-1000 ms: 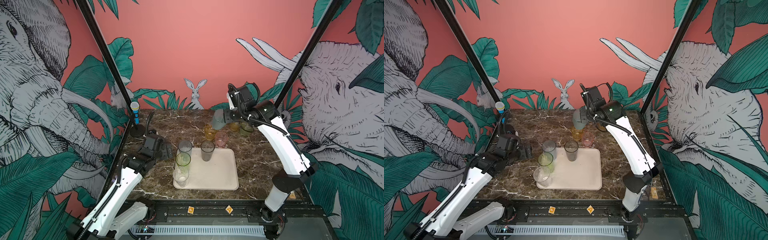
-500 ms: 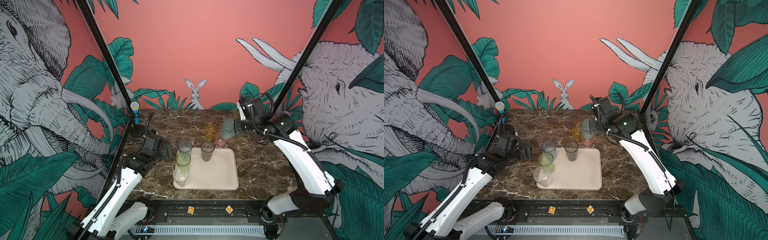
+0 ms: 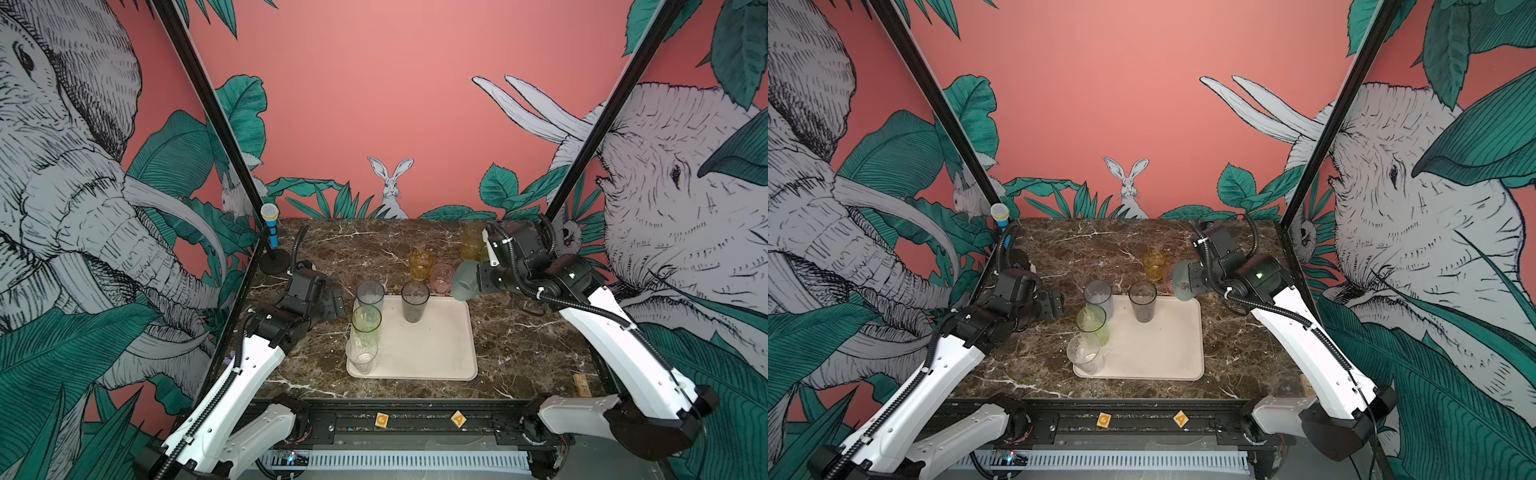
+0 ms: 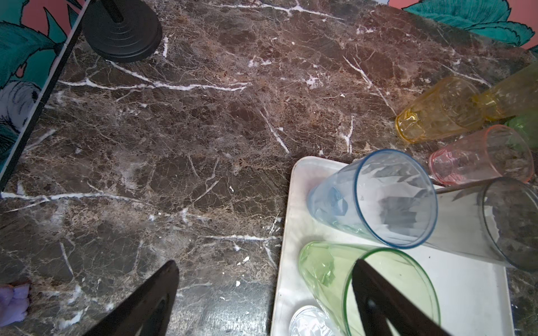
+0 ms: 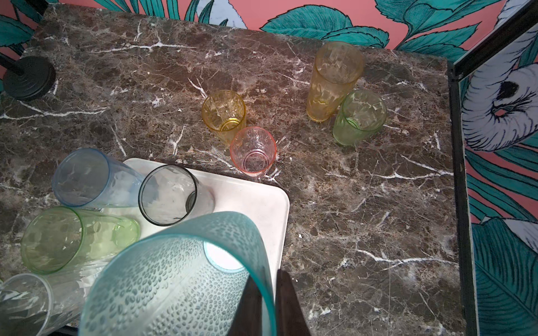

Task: Place the glasses into the tray
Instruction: Place the glass on the tray.

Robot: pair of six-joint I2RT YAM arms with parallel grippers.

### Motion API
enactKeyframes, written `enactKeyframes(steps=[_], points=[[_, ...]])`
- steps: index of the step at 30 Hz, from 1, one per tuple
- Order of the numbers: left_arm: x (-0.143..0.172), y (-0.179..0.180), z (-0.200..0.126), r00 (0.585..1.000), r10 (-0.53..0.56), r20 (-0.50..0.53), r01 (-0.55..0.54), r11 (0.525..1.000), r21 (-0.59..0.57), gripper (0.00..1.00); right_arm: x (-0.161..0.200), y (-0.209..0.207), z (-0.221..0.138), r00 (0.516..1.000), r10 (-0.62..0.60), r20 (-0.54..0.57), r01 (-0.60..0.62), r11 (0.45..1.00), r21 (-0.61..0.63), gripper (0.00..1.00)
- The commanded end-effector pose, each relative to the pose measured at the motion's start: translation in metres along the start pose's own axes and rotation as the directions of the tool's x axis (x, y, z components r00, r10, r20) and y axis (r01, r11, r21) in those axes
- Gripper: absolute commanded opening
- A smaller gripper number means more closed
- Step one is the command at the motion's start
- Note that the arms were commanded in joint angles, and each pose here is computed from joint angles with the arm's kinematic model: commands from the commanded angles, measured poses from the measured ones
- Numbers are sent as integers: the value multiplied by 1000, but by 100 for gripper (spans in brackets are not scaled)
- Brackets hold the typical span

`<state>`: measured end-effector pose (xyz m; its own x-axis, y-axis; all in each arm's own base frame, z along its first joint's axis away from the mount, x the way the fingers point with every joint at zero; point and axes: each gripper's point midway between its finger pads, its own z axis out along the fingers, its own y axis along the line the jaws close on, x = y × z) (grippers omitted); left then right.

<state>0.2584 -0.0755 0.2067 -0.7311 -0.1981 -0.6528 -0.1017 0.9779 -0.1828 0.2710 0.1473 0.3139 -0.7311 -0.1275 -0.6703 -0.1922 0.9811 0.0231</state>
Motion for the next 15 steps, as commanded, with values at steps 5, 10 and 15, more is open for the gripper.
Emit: enactKeyframes(steps=[5,10,15], points=[[9,7,1,999,-29,-17,28,1000,-13,94,15,1,-3,998,42,48,-40,999,-30,0],[11,8,1,999,-31,-19,31,999,-15,94,32,4,3,998,46,44,-44,998,-44,0],[14,10,1,999,-31,-22,30,999,-22,94,54,10,17,998,51,23,-49,997,-62,0]])
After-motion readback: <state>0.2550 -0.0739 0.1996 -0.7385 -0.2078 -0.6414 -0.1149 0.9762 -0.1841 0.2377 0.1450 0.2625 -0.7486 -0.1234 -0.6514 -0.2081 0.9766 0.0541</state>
